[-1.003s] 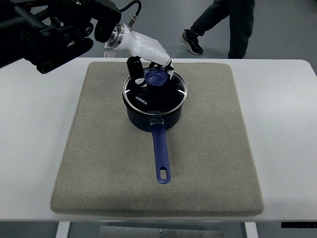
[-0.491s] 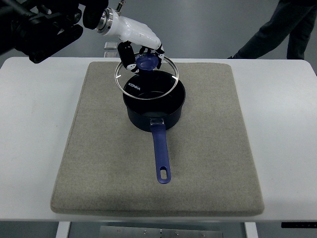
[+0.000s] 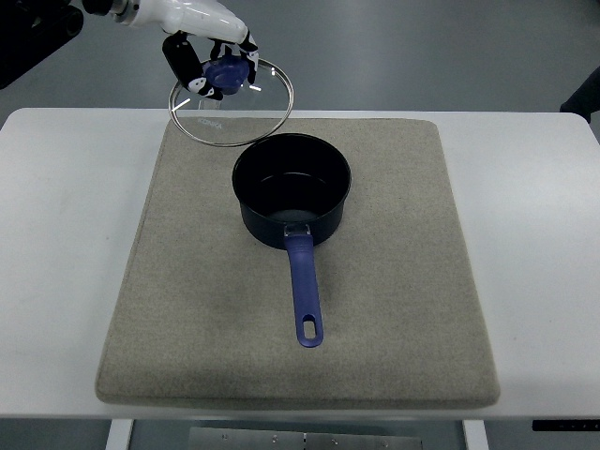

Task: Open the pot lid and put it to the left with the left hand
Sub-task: 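Carry the lid beside the saucepan and lower it onto the mat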

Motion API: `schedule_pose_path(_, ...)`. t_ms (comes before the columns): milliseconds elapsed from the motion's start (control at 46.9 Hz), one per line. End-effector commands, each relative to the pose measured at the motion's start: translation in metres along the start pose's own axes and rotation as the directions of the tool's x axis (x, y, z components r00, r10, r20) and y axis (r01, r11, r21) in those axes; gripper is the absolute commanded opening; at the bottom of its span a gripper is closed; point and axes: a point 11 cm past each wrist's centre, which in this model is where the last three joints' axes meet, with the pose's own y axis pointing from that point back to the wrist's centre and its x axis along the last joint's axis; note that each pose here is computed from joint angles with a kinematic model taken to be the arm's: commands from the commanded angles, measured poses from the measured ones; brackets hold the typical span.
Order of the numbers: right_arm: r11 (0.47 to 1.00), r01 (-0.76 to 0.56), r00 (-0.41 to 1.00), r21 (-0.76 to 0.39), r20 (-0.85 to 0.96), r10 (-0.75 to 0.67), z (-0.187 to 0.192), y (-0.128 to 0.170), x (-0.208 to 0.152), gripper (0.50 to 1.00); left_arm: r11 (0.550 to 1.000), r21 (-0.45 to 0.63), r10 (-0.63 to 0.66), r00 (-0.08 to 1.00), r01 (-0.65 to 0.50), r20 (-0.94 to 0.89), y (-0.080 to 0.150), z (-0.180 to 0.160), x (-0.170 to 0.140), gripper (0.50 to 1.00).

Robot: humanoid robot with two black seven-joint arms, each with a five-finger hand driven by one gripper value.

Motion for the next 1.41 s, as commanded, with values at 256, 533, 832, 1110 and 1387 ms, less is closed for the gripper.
schedule_pose_path(256,1.000,0.000,1.000,0.000,0.000,0.000,0.000,0.000,0.000,0.917,0.996,0.092,0.005,0.996,0.003,-0.088,0.047,-0.043,-0.028,0.500)
schedule_pose_path(533,1.000,0.000,1.000,0.000,0.000,0.000,0.000,0.000,0.000,0.917,0.996,0.045,-0.065,0.990,0.072,-0.125,0.060,-0.037,-0.073,0.500)
schedule_pose_path(832,1.000,0.000,1.000,0.000,0.000,0.000,0.000,0.000,0.000,0.917,0.991,0.039,-0.123,0.978,0.131,-0.171,0.065,-0.040,-0.112,0.500)
schedule_pose_path(1110,1.000,0.000,1.000,-0.002,0.000,0.000,0.000,0.000,0.000,0.917,0.985,0.031,-0.165,0.975,0.172,-0.149,0.055,-0.039,-0.145,0.500)
schedule_pose_path(1387,1.000,0.000,1.000,0.000,0.000,0.000,0.000,0.000,0.000,0.917,0.993,0.028,-0.111,0.982,0.117,-0.154,0.051,-0.039,-0.142,0.500)
